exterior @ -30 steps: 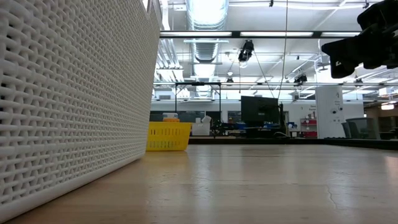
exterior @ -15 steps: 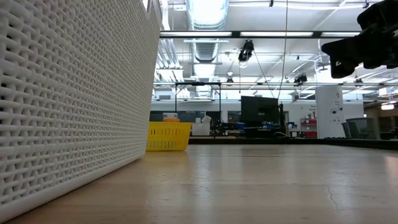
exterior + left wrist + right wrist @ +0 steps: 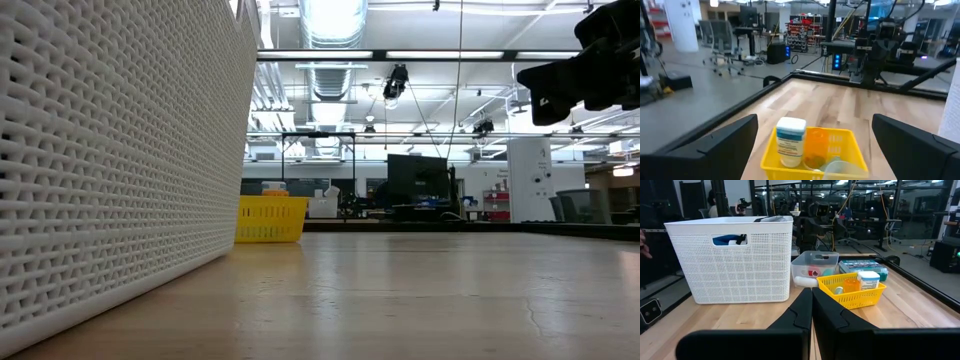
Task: Pick & place medical supplies in basket/bin
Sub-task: Return to Home Position
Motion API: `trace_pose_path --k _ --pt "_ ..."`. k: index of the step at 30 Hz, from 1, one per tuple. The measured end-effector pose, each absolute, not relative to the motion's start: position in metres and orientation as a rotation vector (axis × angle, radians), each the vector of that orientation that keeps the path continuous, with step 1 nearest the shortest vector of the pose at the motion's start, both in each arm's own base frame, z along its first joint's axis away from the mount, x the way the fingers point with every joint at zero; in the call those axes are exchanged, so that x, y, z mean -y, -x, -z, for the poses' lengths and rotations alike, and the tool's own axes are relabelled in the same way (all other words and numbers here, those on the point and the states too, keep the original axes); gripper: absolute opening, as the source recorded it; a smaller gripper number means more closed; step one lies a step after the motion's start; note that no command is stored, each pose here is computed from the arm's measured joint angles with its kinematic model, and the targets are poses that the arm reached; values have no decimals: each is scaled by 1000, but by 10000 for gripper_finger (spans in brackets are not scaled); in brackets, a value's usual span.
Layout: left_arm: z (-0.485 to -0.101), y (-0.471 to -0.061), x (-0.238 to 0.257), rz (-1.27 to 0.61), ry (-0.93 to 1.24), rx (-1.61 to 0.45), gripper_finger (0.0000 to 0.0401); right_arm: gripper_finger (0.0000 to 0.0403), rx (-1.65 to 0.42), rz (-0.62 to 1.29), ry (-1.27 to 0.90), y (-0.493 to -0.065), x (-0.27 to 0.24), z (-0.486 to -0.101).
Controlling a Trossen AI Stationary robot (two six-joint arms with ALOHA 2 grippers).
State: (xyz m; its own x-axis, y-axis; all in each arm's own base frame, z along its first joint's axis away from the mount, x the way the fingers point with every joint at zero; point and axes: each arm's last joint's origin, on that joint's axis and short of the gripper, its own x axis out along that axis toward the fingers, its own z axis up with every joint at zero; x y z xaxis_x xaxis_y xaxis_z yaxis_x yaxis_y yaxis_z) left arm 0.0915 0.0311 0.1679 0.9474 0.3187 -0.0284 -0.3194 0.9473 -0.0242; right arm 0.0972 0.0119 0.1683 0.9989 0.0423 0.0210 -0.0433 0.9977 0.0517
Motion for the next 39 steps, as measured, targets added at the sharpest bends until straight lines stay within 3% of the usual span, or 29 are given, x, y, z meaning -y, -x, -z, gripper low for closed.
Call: trace_pose_path --k 10,17,24,39 --pt "-167 -92 -31 -304 158 -21 400 8 20 -43 -52 -97 -12 -168" --pt "-167 -93 -29 -257 -10 -41 400 8 20 -43 -53 -97 -12 -168" --pt "-167 -93 -29 -259 125 -23 400 8 20 -43 -52 -97 -12 -168" --pt "-167 -93 -29 -259 138 -20 400 8 20 -43 -54 -97 -12 -168"
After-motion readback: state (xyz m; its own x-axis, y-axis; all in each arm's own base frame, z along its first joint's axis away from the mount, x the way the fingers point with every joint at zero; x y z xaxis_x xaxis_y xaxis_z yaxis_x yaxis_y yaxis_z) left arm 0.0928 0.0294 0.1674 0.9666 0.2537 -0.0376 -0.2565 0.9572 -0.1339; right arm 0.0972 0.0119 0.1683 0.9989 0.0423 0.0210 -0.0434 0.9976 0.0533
